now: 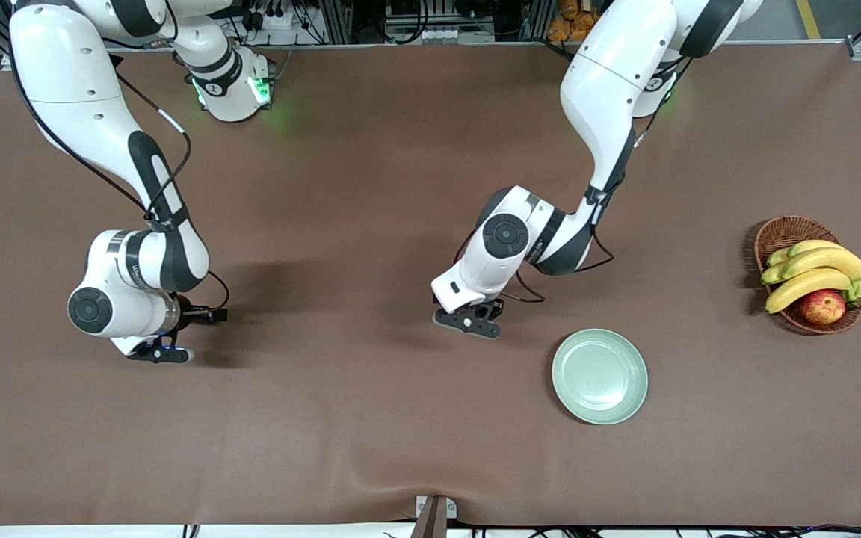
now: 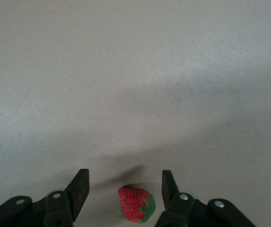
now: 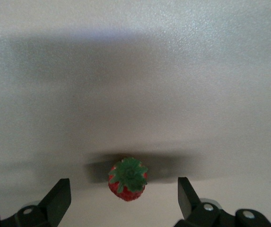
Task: Collect all strawberries into plate
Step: 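Grasp the strawberry with the left gripper while the right gripper grasps another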
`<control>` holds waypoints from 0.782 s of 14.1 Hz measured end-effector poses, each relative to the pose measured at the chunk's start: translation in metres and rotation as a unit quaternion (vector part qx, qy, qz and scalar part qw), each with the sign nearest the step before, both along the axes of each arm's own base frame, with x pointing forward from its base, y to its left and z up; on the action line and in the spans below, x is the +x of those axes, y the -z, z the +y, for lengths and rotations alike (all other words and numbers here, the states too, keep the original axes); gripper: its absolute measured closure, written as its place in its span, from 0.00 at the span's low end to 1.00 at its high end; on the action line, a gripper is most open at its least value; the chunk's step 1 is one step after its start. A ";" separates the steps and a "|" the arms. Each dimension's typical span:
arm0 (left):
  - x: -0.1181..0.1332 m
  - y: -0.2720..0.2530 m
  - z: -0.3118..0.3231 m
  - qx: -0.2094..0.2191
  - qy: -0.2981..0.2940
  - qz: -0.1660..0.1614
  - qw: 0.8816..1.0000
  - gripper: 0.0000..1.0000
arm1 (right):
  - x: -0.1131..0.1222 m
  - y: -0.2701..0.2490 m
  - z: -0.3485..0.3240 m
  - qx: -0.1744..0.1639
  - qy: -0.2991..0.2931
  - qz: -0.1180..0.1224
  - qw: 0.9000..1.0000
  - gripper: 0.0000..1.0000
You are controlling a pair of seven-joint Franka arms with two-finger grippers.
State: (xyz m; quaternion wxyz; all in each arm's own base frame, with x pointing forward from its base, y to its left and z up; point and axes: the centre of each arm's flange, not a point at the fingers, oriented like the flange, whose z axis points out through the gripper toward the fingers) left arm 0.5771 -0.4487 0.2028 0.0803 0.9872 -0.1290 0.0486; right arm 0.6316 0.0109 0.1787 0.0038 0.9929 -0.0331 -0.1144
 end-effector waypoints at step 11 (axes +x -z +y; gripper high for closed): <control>-0.020 0.020 -0.017 0.008 -0.005 0.013 1.000 0.49 | 0.000 0.001 0.000 0.000 0.000 0.000 1.000 0.57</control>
